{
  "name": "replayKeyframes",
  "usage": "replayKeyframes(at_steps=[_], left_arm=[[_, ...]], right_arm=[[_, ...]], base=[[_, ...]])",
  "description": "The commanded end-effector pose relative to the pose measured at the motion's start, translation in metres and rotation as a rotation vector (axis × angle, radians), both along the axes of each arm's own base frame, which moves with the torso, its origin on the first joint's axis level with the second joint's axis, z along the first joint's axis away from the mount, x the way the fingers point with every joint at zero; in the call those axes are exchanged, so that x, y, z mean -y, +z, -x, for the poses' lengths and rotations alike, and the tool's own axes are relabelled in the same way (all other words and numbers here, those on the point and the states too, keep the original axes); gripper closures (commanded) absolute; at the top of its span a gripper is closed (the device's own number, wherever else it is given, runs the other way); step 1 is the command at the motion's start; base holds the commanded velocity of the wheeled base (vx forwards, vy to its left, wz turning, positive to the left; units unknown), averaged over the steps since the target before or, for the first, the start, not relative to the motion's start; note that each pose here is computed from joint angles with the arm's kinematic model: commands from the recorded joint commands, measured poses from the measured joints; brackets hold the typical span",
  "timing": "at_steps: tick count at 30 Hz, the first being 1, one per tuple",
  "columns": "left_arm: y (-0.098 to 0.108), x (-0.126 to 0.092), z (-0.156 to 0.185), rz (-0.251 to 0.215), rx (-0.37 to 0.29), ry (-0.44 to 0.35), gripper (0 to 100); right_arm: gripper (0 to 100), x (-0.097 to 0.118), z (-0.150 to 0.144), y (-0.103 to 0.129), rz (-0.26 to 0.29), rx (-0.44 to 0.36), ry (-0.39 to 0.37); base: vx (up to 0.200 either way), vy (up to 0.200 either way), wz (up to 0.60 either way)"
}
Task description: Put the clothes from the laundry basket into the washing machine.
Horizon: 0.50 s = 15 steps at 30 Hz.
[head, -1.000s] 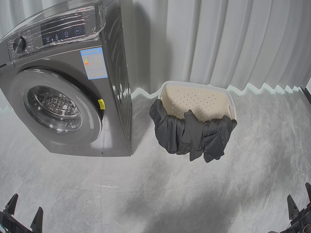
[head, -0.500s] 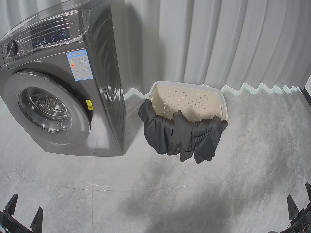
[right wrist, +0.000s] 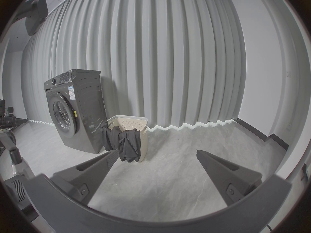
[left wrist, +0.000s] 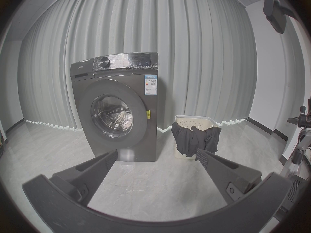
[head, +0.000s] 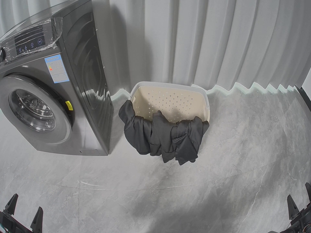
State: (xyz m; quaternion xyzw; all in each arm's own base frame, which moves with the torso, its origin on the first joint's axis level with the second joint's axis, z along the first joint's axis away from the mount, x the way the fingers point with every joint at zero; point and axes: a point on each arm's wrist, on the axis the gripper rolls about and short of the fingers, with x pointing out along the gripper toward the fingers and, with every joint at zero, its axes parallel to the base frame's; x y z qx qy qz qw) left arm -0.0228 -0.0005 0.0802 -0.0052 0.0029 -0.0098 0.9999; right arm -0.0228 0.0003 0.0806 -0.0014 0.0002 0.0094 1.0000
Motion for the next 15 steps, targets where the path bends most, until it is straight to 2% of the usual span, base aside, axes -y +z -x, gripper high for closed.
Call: replayKeyframes(at_steps=[1, 8, 15], left_arm=[[-0.0049, 0.0, 0.0, -0.001, 0.0, -0.002, 0], [-0.0049, 0.0, 0.0, 0.002, 0.0, 0.0, 0], [-0.0049, 0.0, 0.0, 0.003, 0.0, 0.0, 0]], right_arm=[[0, 0.0, 0.0, -0.0051, 0.0, 0.0, 0.0], [0, 0.0, 0.0, -0.0053, 0.0, -0.001, 0.0], [0, 0.0, 0.0, -0.0053, 0.0, -0.001, 0.0]], base=[[0.0, 0.0, 0.0], [0.0, 0.0, 0.0], [0.2, 0.0, 0.0]])
